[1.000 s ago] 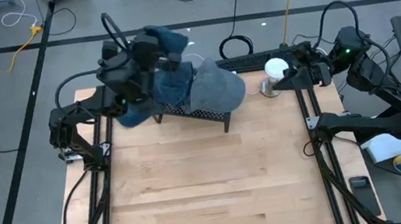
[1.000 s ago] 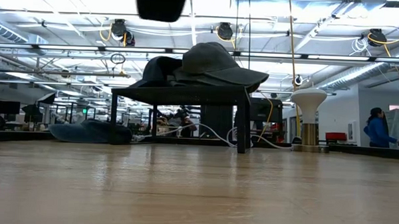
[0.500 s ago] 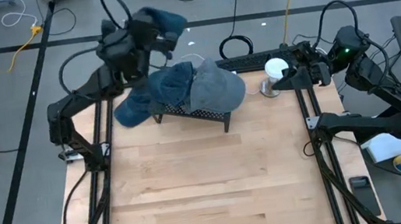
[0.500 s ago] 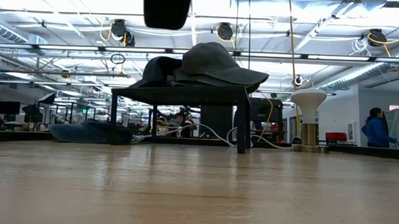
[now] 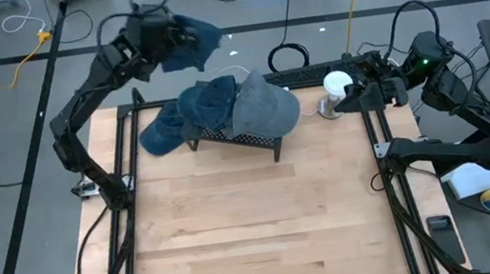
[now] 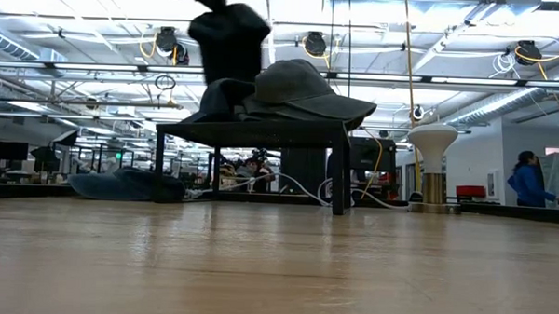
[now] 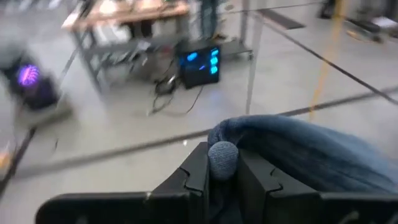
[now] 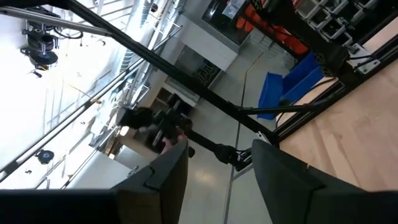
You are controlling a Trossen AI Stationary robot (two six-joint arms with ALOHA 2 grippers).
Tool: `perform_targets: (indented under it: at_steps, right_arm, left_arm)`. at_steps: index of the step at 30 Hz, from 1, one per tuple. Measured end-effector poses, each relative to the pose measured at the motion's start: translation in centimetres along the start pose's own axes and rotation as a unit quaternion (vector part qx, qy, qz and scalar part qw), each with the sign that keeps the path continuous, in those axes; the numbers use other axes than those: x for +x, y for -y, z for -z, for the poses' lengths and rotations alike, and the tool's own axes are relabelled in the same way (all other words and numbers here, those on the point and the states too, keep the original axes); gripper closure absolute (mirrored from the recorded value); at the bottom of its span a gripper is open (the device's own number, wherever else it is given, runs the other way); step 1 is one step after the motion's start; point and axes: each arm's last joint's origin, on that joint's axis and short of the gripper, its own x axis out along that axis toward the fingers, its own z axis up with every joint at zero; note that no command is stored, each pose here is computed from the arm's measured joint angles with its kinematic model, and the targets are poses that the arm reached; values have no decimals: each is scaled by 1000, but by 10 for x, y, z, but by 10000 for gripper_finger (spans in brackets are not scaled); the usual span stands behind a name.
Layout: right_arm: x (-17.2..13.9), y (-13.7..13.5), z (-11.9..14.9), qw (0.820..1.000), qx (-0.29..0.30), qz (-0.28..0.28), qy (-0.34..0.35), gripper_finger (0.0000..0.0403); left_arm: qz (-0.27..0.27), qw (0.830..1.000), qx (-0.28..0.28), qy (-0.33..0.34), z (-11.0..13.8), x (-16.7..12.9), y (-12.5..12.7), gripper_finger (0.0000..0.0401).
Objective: Pick & Place hat
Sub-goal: Stack the blue cap on the blue cap on the shelf
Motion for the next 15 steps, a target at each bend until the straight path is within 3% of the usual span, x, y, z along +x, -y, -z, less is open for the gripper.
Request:
perform_targets:
  at_steps: [4,9,15]
  right_arm:
    - [2,3,-2,1000,3,2,-1,232]
    - [5,8,-5,1000,12,7,-4,232]
    - [8,13,-7,1000,20,12,-7,232]
  left_arm:
    - [-20,996,-82,-43,-2,5,-27,354]
    - [-1,981,-168,-97,2,9,-40,354]
    - [-19,956,-226,-187,16,9,-51,354]
